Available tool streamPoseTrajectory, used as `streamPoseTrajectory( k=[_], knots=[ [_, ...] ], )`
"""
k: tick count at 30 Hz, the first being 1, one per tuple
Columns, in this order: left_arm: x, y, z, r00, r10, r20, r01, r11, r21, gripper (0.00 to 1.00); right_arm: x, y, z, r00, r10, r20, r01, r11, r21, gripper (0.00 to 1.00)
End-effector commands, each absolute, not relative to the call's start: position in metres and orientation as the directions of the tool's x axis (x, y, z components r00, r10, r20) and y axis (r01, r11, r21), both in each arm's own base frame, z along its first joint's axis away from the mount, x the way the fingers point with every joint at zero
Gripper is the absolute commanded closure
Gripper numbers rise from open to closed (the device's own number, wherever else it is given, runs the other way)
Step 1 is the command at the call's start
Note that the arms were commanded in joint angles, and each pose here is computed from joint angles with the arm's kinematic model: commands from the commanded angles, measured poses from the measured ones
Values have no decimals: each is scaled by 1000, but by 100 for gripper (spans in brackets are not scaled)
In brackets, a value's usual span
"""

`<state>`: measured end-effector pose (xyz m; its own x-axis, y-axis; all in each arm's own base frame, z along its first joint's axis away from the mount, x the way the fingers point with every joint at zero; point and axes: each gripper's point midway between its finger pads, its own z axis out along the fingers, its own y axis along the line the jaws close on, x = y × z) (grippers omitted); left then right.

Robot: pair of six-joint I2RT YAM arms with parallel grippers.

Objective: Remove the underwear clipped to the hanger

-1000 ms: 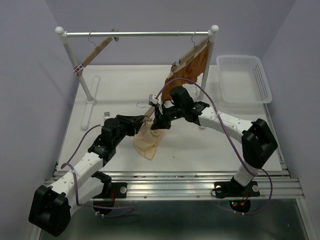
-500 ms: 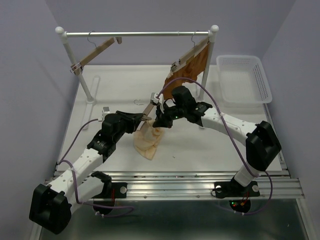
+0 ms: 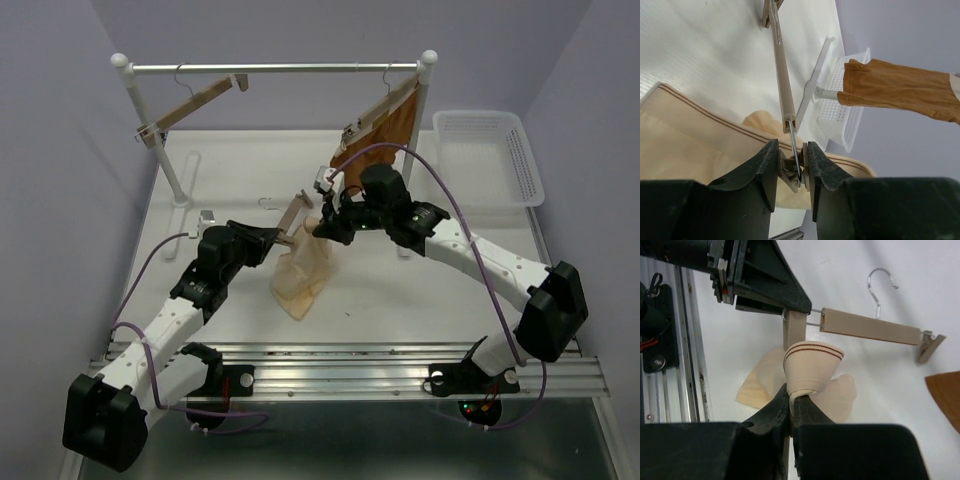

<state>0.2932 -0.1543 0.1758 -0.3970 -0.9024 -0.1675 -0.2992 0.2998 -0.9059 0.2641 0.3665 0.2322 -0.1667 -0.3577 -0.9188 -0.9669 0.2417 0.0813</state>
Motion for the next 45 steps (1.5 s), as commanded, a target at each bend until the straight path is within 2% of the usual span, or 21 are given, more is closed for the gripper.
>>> streamPoseTrajectory(
  k=[1,6,13,18,22,25,32,38,42,43,45],
  knots=[
    [295,-161,189,-445,-867,-223,-216,346,-913,100,279,356,315,-29,-241,-970,-930,362,-62,99],
    [293,-166,192,-474,-847,-243,-179,362,-915,100,297,331,378,53,-165,-985,-847,516,-132,99],
    [293,-168,199,-484,-831,-273,-137,380,-915,100,296,303,436,129,-94,-987,-776,610,-159,99],
    [294,-169,202,-495,-811,-312,-117,418,-901,100,322,265,474,174,-83,-981,-604,778,-173,99],
    [296,-167,209,-490,-794,-360,-86,455,-886,100,352,216,480,165,-126,-978,-410,893,-184,99],
    [297,-166,212,-487,-783,-386,-74,478,-875,100,373,164,480,123,-73,-990,-277,955,-105,99],
    [296,-164,212,-496,-749,-439,-58,533,-844,100,414,47,483,102,-2,-995,5,1000,-1,99],
    [297,-164,213,-504,-724,-471,-37,563,-825,100,464,-22,473,69,26,-997,122,992,34,99],
    [296,-166,213,-515,-706,-487,-16,576,-817,100,501,-54,467,63,72,-995,117,990,79,99],
    [296,-167,214,-516,-700,-494,-9,581,-814,100,514,-72,451,34,90,-995,148,984,94,99],
    [295,-168,214,-523,-691,-499,0,585,-811,100,524,-74,439,11,101,-995,111,989,101,99]
  ],
)
